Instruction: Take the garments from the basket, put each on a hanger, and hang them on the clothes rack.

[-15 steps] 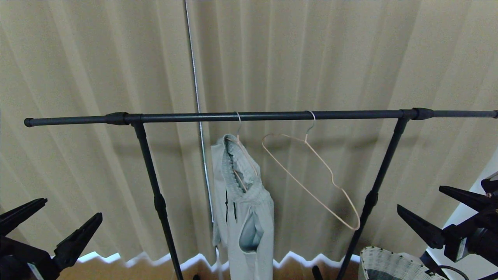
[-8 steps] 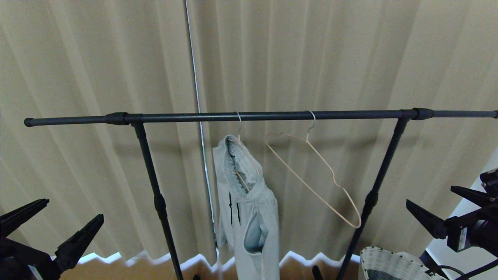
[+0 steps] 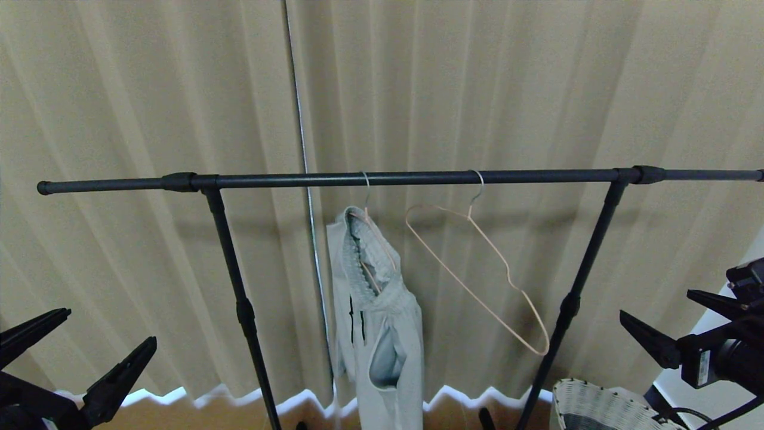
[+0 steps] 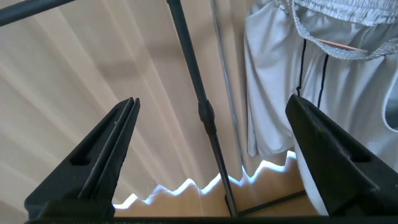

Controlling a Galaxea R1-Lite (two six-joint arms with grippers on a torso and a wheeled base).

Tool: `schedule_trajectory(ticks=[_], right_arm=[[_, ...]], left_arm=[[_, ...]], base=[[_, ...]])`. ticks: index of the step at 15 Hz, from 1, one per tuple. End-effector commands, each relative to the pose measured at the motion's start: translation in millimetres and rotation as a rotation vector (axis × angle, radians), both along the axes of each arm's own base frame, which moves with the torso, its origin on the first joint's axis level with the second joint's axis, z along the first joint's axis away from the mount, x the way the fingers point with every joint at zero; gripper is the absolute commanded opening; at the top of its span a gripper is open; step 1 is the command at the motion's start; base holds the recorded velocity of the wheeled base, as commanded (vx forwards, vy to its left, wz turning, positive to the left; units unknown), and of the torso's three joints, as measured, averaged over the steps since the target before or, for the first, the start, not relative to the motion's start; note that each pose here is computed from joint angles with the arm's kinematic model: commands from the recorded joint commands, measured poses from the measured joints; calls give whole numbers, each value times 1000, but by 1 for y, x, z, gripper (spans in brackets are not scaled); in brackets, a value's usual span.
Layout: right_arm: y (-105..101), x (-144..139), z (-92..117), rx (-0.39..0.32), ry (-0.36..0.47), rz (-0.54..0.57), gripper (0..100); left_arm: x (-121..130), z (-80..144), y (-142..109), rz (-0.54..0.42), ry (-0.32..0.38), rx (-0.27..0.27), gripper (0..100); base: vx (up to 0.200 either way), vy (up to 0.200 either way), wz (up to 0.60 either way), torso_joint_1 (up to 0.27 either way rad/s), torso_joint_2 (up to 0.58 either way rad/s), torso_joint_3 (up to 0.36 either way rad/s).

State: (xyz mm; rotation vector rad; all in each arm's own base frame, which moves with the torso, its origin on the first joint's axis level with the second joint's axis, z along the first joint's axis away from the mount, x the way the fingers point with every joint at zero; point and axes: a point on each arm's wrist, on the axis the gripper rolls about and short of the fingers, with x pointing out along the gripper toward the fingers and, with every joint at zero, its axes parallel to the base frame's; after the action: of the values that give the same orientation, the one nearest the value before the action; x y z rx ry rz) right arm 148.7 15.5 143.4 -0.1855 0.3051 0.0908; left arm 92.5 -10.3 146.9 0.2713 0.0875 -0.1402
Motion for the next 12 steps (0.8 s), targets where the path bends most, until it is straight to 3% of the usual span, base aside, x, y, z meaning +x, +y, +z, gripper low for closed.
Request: schedule_trajectory(ticks=[1,4,12], right_arm=[[0,2,-2,-3,13,0,100],[0,1,-3,-3,16,2,100],[1,-1,-7,-6,31,7,100]], left_arm=[[0,0,0,0,1,0,100],[1,0,0,0,3,-2,100],[0,-1,0,0,5,2,100]], base=[[0,0,0,0,0,0],[0,0,0,0,0,0],[0,-200,0,3,4,2]])
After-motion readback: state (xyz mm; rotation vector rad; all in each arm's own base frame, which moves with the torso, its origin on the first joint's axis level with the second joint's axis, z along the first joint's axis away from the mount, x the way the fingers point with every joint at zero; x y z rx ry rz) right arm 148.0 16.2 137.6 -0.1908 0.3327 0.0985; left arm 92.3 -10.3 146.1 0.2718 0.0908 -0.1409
